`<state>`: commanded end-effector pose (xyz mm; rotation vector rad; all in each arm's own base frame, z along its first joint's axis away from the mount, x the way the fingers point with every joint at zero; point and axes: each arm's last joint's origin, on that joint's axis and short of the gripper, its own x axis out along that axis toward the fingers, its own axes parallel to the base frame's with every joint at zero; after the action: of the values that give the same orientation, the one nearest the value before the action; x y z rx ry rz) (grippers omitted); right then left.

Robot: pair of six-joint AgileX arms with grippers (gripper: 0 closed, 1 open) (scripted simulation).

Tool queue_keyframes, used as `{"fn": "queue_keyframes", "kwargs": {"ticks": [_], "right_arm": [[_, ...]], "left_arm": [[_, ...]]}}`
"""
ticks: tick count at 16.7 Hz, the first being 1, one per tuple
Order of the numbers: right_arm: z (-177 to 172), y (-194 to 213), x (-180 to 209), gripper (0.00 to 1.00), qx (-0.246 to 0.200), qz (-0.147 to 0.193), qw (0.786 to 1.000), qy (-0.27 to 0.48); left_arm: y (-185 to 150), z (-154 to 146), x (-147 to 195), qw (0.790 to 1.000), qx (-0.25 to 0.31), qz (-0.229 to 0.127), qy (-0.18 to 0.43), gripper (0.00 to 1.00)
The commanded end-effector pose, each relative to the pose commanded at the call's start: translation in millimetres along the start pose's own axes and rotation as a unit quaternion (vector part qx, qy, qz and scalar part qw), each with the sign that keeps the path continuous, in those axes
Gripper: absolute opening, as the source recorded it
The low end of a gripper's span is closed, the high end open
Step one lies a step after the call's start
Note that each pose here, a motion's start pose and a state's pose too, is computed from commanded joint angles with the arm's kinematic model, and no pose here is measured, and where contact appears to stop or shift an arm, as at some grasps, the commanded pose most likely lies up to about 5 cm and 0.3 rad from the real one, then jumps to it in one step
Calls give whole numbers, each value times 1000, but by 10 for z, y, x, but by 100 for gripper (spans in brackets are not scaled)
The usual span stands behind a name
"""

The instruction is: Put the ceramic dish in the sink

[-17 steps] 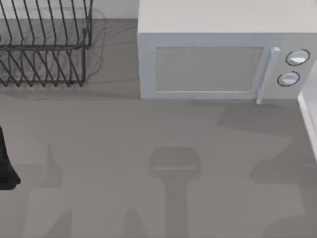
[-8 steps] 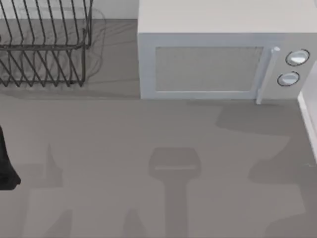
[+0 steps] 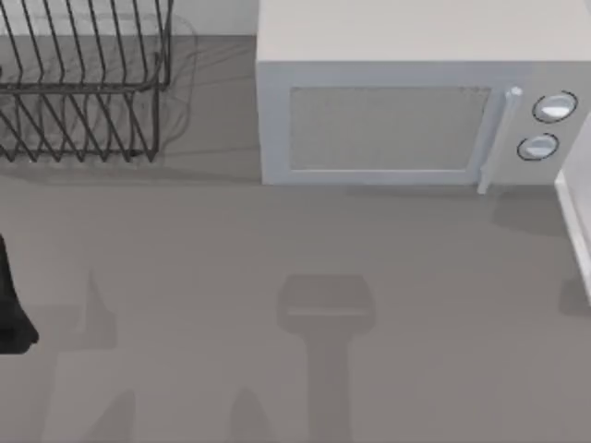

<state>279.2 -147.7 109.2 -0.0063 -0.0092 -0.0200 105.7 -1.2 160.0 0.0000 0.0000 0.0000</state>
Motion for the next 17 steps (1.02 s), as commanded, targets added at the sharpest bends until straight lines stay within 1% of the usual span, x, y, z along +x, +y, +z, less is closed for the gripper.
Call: {"fn": "queue_keyframes", "kwargs": {"ticks": [3, 5, 7, 11, 17], "right_arm": [[-311, 60, -65, 0, -1, 3, 1000, -1], [-445, 97, -107, 0, 2, 4, 1000, 3], [-500, 114, -127, 0, 3, 5, 1000, 5], [-501, 114, -127, 0, 3, 5, 1000, 5], [-501, 114, -127, 45, 3, 5, 1000, 5]], "left_arm": [[0, 0, 0, 1000, 0, 0, 0, 100], [0, 0, 0, 1000, 0, 0, 0, 100], [0, 0, 0, 1000, 0, 0, 0, 100], [0, 0, 0, 1000, 0, 0, 0, 100], [0, 0, 0, 1000, 0, 0, 0, 100]]}}
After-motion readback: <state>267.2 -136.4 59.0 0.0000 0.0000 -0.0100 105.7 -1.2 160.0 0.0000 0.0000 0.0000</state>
